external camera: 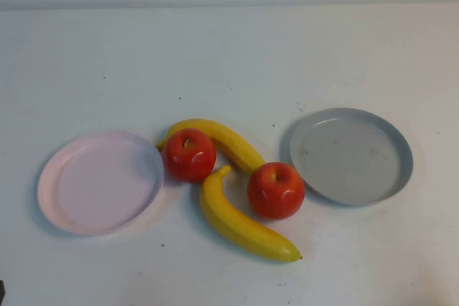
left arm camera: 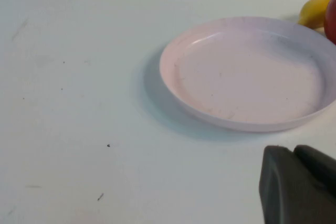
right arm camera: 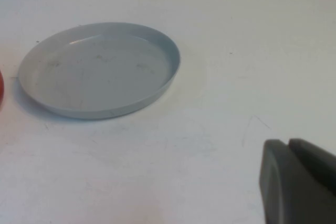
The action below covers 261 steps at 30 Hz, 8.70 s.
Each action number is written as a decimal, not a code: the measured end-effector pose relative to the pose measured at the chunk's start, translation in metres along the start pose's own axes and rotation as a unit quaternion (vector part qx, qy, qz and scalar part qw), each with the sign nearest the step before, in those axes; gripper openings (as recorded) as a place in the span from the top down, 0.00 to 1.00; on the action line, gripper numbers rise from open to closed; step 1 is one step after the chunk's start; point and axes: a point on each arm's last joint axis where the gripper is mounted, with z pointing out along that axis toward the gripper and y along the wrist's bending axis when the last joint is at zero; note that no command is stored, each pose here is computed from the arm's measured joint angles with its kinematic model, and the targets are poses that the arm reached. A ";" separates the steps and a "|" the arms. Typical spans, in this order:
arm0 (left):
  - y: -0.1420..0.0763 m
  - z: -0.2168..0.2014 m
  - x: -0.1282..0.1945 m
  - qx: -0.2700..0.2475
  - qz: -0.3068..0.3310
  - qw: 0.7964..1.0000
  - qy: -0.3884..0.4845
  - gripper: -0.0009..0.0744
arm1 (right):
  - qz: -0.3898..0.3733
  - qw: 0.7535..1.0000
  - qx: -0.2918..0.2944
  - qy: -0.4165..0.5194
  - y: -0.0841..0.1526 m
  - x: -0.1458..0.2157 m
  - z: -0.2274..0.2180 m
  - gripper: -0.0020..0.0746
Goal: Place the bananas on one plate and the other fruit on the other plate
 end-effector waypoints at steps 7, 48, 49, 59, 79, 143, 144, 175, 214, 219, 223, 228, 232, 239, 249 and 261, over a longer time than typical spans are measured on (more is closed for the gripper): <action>0.000 0.000 0.000 0.000 0.001 1.000 0.000 0.99 | 0.000 1.000 0.000 0.000 0.000 0.000 0.000 0.99; -0.005 -0.002 -0.019 0.058 -0.295 0.949 -0.093 0.99 | 0.000 1.000 0.000 0.000 0.000 0.000 0.000 0.99; -0.005 -0.002 -0.020 0.060 -0.307 0.945 -0.099 0.99 | 0.000 1.000 0.000 0.000 0.000 0.000 0.000 0.99; -0.005 -0.014 -0.050 0.084 -0.330 0.933 -0.114 0.99 | 0.000 1.000 0.000 0.000 0.000 0.000 0.000 0.99; -0.019 0.077 -0.191 0.191 0.008 0.960 0.207 0.99 | 0.000 1.000 0.000 0.000 0.000 0.000 0.000 0.99; -0.136 0.309 -0.160 0.177 0.163 0.888 0.392 0.21 | 0.000 1.000 0.000 0.000 0.000 0.000 0.000 0.99; -0.135 0.308 -0.159 0.177 0.163 0.887 0.394 0.21 | 0.000 1.000 0.000 0.000 0.000 0.000 0.000 0.99; -0.022 0.223 -0.145 0.040 0.104 0.885 0.451 0.10 | 0.000 1.000 0.000 0.000 0.000 0.000 0.000 0.99; -0.240 0.206 -0.184 0.362 0.303 0.834 0.287 0.10 | 0.000 1.000 0.000 0.000 0.000 0.000 0.000 0.99; -0.243 0.215 -0.176 0.356 0.319 0.827 0.295 0.10 | 0.000 1.000 0.000 0.000 0.000 0.000 0.000 0.99; -0.244 0.220 -0.168 0.351 0.331 0.821 0.304 0.10 | 0.000 1.000 0.000 0.000 0.000 0.000 0.000 0.99; -0.246 0.227 -0.163 0.346 0.343 0.819 0.303 0.10 | 0.000 1.000 0.000 0.000 0.000 0.000 0.000 0.99; -0.249 0.233 -0.156 0.344 0.346 0.819 0.303 0.10 | 0.000 1.000 0.000 0.000 0.000 0.000 0.000 0.99; -0.252 0.239 -0.147 0.342 0.346 0.815 0.314 0.10 | 0.000 1.000 0.000 0.000 0.000 0.000 0.000 0.99; -0.252 0.239 -0.147 0.339 0.336 0.819 0.319 0.12 | 0.000 1.000 0.000 0.000 0.000 0.000 0.000 0.99; -0.251 0.238 -0.148 0.336 0.335 0.819 0.321 0.24 | 0.000 1.000 0.000 0.000 0.000 0.000 0.000 0.99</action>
